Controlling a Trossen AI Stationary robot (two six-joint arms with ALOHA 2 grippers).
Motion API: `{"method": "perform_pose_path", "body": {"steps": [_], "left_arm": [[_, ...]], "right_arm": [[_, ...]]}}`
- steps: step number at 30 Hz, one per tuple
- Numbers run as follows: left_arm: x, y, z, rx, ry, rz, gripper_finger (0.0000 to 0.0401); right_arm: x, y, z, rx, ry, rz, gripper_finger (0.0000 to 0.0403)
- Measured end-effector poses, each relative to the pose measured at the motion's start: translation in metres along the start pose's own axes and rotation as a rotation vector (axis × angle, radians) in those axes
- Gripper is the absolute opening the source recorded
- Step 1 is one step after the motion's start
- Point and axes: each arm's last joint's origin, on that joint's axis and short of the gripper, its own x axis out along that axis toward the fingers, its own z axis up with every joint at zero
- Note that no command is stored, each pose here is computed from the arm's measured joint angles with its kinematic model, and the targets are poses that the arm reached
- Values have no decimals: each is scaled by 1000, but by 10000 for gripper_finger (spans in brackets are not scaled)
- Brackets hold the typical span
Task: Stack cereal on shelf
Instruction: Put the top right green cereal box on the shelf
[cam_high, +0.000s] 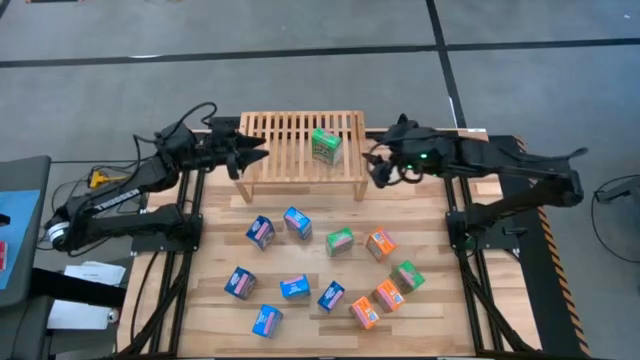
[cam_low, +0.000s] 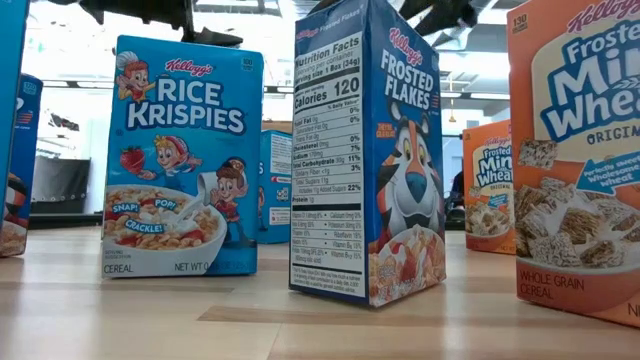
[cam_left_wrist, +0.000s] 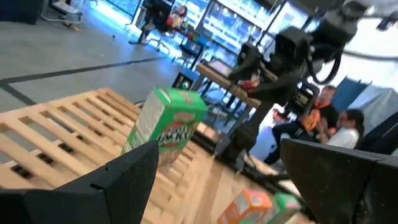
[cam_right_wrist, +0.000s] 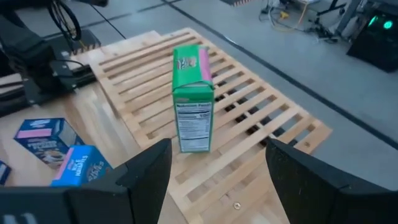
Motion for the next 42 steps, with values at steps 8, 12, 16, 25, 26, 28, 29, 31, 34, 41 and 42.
{"method": "perform_pose_path", "body": {"steps": [8,12,16,25,26,28,29,31,34,41,42], "left_arm": [[-4,3,16,9,-135,-11,325],[-6,6,19,-9,-160,22,325],[-6,9,20,-8,-182,60,325],[-7,10,22,-26,-223,110,325],[-7,10,22,-27,-222,108,325],[-7,10,22,-26,-221,109,325],[-7,10,22,-18,-220,110,325],[-7,10,21,8,-215,112,325],[-6,10,21,22,-213,114,325],[-6,11,21,29,-182,76,325],[-6,12,21,33,-179,73,325]], "right_arm": [[-28,-14,3,-78,-54,2,286],[-39,-21,-5,-84,-90,9,286],[-46,-30,-25,-50,-150,29,286],[-35,-26,-33,-114,-160,28,286],[-31,-25,-34,-122,-149,27,286],[-26,-22,-35,-124,-133,26,286],[-24,-21,-35,-118,-127,27,286],[-22,-20,-35,-111,-122,27,286],[-22,-20,-34,-87,-133,30,286],[-34,-30,-44,-10,-230,36,286],[-35,-32,-48,14,-236,29,286]]}}
